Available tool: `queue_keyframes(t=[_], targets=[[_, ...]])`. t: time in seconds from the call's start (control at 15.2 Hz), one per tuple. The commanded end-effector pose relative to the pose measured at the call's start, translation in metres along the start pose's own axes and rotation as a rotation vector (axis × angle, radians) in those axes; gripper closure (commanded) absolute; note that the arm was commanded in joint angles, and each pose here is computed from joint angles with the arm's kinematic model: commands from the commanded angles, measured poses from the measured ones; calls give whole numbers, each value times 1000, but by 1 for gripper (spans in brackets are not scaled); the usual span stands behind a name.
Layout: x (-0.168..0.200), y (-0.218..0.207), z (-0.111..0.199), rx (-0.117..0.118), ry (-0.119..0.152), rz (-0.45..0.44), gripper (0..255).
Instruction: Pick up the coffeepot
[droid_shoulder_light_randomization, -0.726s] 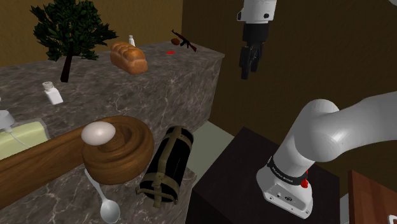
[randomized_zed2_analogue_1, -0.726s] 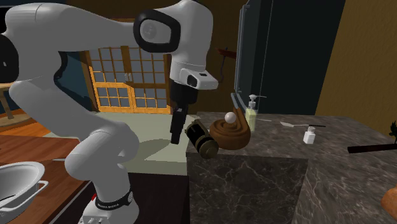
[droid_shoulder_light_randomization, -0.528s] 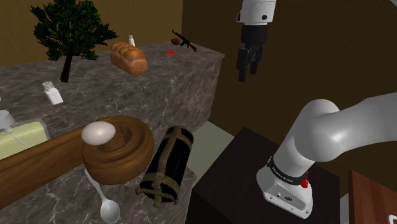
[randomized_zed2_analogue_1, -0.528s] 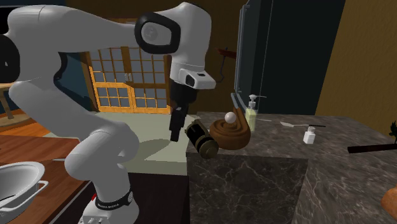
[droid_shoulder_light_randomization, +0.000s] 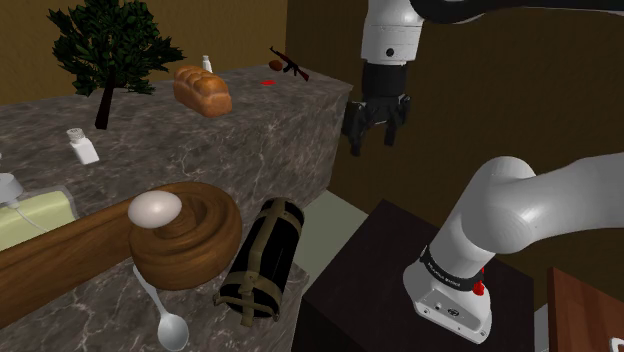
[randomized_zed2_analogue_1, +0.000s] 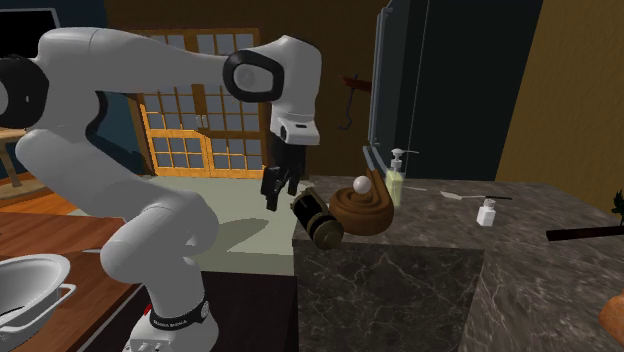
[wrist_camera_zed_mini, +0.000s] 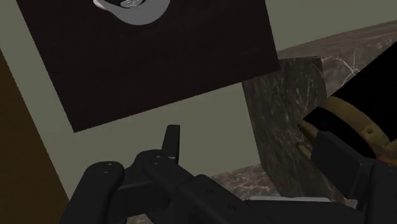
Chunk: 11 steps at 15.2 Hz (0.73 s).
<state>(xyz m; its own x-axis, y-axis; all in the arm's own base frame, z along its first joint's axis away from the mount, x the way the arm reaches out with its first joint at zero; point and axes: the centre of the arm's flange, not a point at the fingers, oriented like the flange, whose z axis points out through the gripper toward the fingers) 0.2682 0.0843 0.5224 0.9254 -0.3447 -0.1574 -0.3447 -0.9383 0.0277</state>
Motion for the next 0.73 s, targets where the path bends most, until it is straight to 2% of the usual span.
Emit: queue_keyframes(t=[0.0,0.66], targets=[[-10,-25,6,11,4,97,0],[-9,-146,41,55,30,537,0]])
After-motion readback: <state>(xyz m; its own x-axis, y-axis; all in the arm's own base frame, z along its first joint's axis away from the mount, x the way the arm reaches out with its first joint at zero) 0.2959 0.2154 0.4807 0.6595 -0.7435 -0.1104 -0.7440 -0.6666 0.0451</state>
